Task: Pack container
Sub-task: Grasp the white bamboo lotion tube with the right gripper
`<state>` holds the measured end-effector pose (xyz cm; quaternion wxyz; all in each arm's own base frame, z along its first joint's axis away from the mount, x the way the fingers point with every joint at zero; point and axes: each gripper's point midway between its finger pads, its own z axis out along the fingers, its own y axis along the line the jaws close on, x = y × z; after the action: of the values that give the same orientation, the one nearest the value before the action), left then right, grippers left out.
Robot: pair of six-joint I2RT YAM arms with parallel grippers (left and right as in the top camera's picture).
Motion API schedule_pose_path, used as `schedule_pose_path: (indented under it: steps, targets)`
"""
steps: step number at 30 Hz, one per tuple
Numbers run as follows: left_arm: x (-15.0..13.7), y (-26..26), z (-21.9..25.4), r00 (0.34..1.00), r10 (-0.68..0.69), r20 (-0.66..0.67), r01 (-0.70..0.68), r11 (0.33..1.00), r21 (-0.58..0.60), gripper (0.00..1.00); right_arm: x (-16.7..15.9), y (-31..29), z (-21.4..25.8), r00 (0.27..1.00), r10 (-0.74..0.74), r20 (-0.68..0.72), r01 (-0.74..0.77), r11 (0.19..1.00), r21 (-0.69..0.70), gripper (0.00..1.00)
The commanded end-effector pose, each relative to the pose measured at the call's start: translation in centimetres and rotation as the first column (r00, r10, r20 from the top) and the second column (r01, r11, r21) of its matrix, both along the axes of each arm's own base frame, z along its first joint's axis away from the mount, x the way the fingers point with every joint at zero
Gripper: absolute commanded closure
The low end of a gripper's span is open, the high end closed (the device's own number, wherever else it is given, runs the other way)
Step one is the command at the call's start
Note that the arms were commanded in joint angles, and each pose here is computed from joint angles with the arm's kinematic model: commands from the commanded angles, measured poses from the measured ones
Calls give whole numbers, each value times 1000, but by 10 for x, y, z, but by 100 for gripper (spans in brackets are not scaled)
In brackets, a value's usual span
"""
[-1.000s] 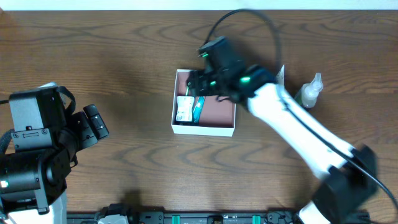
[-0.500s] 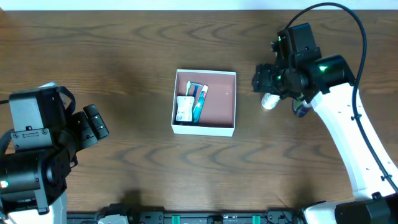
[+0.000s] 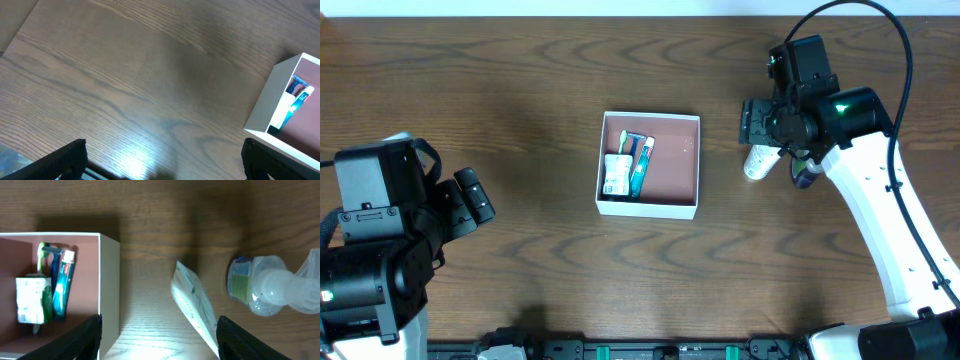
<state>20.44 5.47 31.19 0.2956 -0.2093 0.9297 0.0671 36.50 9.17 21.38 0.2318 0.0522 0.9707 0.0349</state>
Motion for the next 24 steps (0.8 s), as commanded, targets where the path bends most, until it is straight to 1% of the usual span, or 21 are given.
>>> schedule_pose_path:
  steps: [1, 5, 7, 10, 11, 14, 16, 17, 18, 19, 20, 21, 24]
  targets:
    - [-1, 4, 4, 1000, 14, 10, -14, 1000, 14, 2, 5, -7, 0, 1000, 21, 16, -20, 999, -49, 27]
    - [-1, 4, 4, 1000, 14, 10, -14, 1000, 14, 2, 11, -6, 4, 997, 66, 42, -63, 996, -69, 24]
    - [-1, 4, 4, 1000, 14, 10, -14, 1000, 14, 2, 13, -8, 5, 995, 89, 49, -84, 993, -87, 21]
    - [-1, 4, 4, 1000, 14, 10, -14, 1000, 14, 2, 13, -18, 3, 995, 93, 38, -89, 991, -104, 21]
    - [-1, 4, 4, 1000, 14, 10, -14, 1000, 14, 2, 13, -23, 2, 996, 80, 30, -76, 992, -105, 25]
    - [-1, 4, 4, 1000, 14, 10, -14, 1000, 14, 2, 14, -36, -9, 999, 47, -12, -48, 994, -102, 33]
    - [-1, 4, 4, 1000, 14, 10, -14, 1000, 14, 2, 13, -35, -20, 998, 50, -49, -53, 996, -68, 36]
    - [-1, 4, 4, 1000, 14, 10, -14, 1000, 14, 2, 13, -32, -27, 996, 57, -72, -60, 997, -41, 39]
    - [-1, 4, 4, 1000, 14, 10, -14, 1000, 14, 2, 13, -29, -34, 994, 65, -93, -67, 998, -18, 44]
    - [-1, 4, 4, 1000, 14, 10, -14, 1000, 14, 2, 12, -24, -41, 990, 78, -118, -77, 997, 8, 53]
    - [-1, 4, 4, 1000, 14, 10, -14, 1000, 14, 2, 12, -21, -46, 987, 84, -134, -82, 996, 20, 58]
    - [-1, 4, 4, 1000, 14, 10, -14, 1000, 14, 2, 12, -21, -49, 986, 85, -144, -83, 996, 20, 60]
    - [-1, 4, 4, 1000, 14, 10, -14, 1000, 14, 2, 13, -20, -52, 985, 83, -148, -81, 997, 21, 70]
